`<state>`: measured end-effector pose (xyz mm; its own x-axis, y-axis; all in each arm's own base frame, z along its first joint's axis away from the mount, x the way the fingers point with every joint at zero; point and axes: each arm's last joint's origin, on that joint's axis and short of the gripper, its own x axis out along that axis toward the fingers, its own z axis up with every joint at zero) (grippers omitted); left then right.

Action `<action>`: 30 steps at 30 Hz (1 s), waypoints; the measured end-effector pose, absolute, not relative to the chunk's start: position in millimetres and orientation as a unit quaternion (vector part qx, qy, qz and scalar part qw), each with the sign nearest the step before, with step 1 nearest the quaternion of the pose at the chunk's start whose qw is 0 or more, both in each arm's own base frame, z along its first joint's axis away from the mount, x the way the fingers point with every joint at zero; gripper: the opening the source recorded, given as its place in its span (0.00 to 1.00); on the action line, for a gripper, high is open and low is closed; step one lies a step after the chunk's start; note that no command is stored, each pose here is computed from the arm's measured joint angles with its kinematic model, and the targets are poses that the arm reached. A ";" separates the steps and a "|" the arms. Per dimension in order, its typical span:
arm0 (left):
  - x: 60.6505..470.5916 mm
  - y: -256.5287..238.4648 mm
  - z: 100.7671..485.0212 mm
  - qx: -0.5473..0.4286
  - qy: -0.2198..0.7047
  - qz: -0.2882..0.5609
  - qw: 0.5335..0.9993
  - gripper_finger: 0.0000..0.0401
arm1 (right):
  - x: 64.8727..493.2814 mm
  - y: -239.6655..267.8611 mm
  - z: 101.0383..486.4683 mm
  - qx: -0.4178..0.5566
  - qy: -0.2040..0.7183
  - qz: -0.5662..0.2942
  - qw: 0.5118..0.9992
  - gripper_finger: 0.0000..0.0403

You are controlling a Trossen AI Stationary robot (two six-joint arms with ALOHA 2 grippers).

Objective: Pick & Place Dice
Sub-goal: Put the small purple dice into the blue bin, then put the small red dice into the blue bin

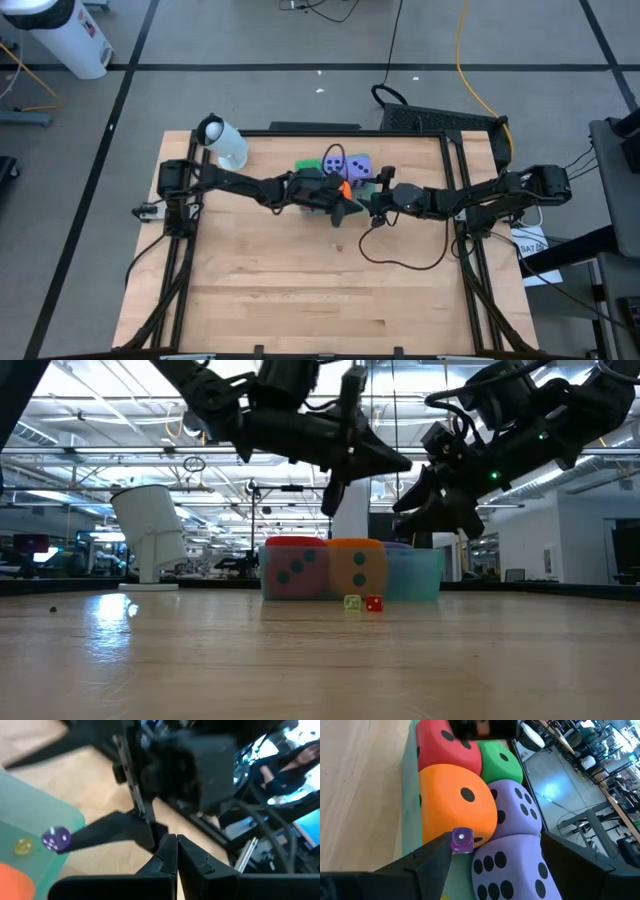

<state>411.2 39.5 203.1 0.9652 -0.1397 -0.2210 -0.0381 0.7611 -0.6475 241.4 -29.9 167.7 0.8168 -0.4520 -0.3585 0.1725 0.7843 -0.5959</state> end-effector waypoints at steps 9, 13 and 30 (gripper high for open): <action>428.1 50.0 194.8 -0.337 0.185 0.017 0.923 0.01 | 241.6 -29.7 167.9 -0.263 0.245 -0.175 0.917 0.73; 426.4 52.6 192.7 -0.335 0.195 0.037 0.921 0.01 | 242.7 -28.2 170.4 -0.265 0.231 -0.176 0.919 0.73; 422.4 66.8 201.9 -0.274 0.182 0.004 0.944 0.01 | 242.5 -22.1 177.2 -0.256 0.209 -0.203 0.922 0.73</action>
<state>422.4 66.8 201.9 0.9338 -0.0925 -0.3457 -0.1070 0.8497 -0.5163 242.5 -22.1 177.2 0.8307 -0.4810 -0.2805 0.2673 0.7864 -0.5569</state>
